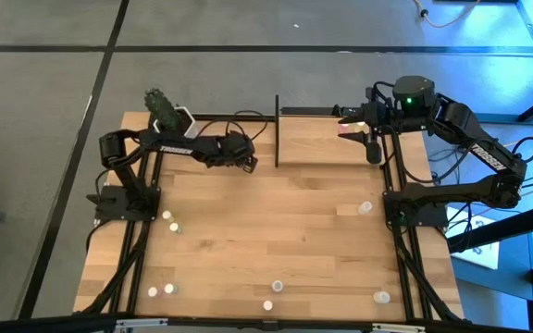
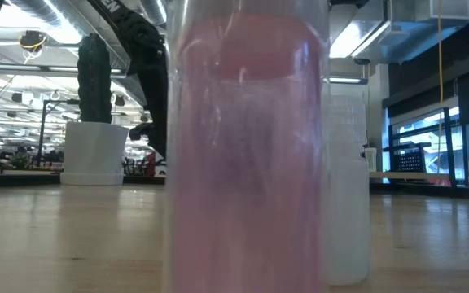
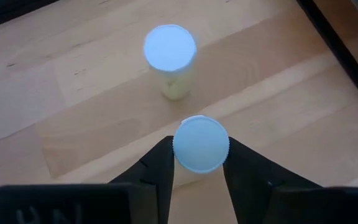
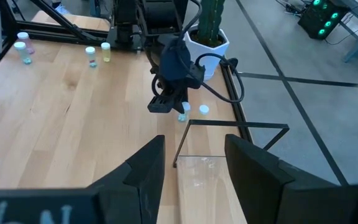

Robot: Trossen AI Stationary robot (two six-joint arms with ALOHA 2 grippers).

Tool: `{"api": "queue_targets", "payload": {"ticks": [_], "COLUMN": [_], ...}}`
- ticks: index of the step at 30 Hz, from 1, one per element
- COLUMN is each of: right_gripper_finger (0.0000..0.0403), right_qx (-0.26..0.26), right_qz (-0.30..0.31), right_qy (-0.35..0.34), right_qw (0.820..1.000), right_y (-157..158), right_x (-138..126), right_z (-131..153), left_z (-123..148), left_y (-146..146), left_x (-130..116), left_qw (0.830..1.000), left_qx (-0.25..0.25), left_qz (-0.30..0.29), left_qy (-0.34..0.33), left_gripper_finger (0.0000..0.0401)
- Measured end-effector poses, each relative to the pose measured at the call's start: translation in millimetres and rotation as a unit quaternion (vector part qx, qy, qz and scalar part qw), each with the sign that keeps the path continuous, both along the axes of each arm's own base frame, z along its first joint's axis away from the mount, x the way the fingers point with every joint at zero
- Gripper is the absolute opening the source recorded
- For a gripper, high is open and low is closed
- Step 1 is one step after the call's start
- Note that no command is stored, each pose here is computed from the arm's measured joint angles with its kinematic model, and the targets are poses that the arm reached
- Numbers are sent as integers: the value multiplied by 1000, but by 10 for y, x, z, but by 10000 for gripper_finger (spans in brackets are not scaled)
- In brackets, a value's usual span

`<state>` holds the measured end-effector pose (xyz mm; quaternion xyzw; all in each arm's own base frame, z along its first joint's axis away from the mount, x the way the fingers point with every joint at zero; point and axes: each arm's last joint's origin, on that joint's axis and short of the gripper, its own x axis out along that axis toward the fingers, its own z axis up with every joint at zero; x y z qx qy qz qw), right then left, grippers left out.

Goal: Pick and place medicine bottles onto shelf by color
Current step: Put the top green pill bottle on the shelf

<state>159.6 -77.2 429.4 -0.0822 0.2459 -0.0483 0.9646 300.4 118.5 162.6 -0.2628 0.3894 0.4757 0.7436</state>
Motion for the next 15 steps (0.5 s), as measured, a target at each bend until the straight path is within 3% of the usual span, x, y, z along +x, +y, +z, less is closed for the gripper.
{"api": "queue_targets", "payload": {"ticks": [15], "right_gripper_finger": [170], "right_qx": [-2], "right_qz": [1], "right_qy": [0], "right_qw": [1000], "right_y": [0], "right_x": [0], "right_z": [1], "left_z": [69], "left_y": [-398], "left_x": [185], "left_qw": [996], "left_qx": [-41], "left_qz": [-80], "left_qy": [-23], "left_gripper_finger": [114]}}
